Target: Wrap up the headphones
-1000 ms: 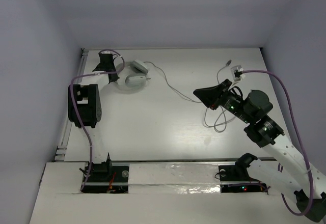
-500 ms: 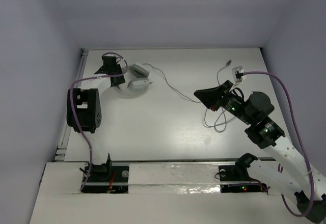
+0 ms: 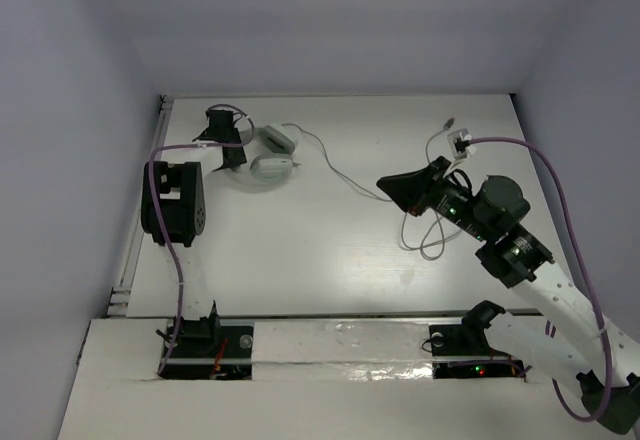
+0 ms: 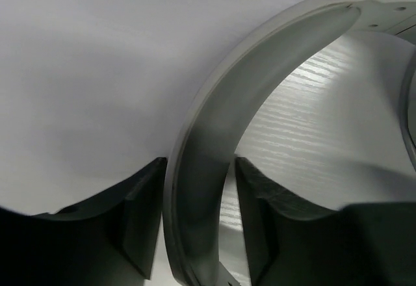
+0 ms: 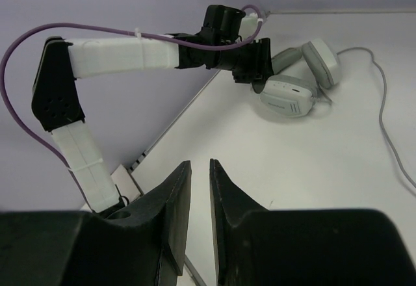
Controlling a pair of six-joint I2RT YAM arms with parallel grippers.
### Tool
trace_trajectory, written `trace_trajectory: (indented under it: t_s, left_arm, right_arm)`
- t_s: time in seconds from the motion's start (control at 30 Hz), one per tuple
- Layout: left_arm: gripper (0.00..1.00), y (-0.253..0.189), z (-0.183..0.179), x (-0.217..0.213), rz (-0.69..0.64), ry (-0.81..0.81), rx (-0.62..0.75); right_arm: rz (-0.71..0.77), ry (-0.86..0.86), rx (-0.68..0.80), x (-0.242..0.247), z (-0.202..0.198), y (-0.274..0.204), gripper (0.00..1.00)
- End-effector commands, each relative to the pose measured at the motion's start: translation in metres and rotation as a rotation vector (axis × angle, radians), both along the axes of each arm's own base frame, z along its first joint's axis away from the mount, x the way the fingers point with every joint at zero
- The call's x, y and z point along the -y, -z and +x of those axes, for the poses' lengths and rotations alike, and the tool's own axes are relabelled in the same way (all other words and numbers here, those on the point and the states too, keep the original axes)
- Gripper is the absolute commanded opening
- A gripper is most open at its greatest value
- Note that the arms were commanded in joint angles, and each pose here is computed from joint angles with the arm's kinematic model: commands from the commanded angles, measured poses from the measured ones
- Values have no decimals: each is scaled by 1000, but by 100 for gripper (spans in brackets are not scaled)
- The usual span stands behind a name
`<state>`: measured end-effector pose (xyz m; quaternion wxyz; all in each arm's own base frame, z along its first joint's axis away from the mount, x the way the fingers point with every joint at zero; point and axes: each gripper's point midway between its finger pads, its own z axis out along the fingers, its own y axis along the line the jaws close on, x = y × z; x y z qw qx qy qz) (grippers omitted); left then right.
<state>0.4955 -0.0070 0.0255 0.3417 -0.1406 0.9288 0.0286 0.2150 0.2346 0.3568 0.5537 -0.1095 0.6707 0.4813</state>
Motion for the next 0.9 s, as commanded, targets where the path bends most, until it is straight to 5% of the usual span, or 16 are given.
trace_trajectory:
  t_s: [0.0, 0.03, 0.2, 0.5, 0.73, 0.8, 0.87]
  left_arm:
    - [46, 1, 9, -1, 16, 29, -4]
    - [52, -6, 18, 1, 13, 43, 14]
    - [53, 11, 25, 2, 31, 90, -60]
    - [26, 36, 9, 7, 10, 120, -107]
    - [47, 40, -12, 10, -8, 138, -162]
    - [42, 42, -16, 11, -4, 159, -175]
    - [26, 41, -15, 11, -4, 163, -169]
  right_arm:
    - [25, -26, 50, -5, -3, -16, 23]
    - [26, -24, 51, -5, -3, -17, 23]
    - [23, -15, 54, -4, -1, -18, 23]
    - [21, 24, 58, 1, 3, -20, 23]
    - [43, 9, 59, 1, -2, -24, 23]
    - [45, 10, 59, 3, -3, -24, 23]
    - [53, 20, 68, 6, -5, -26, 23]
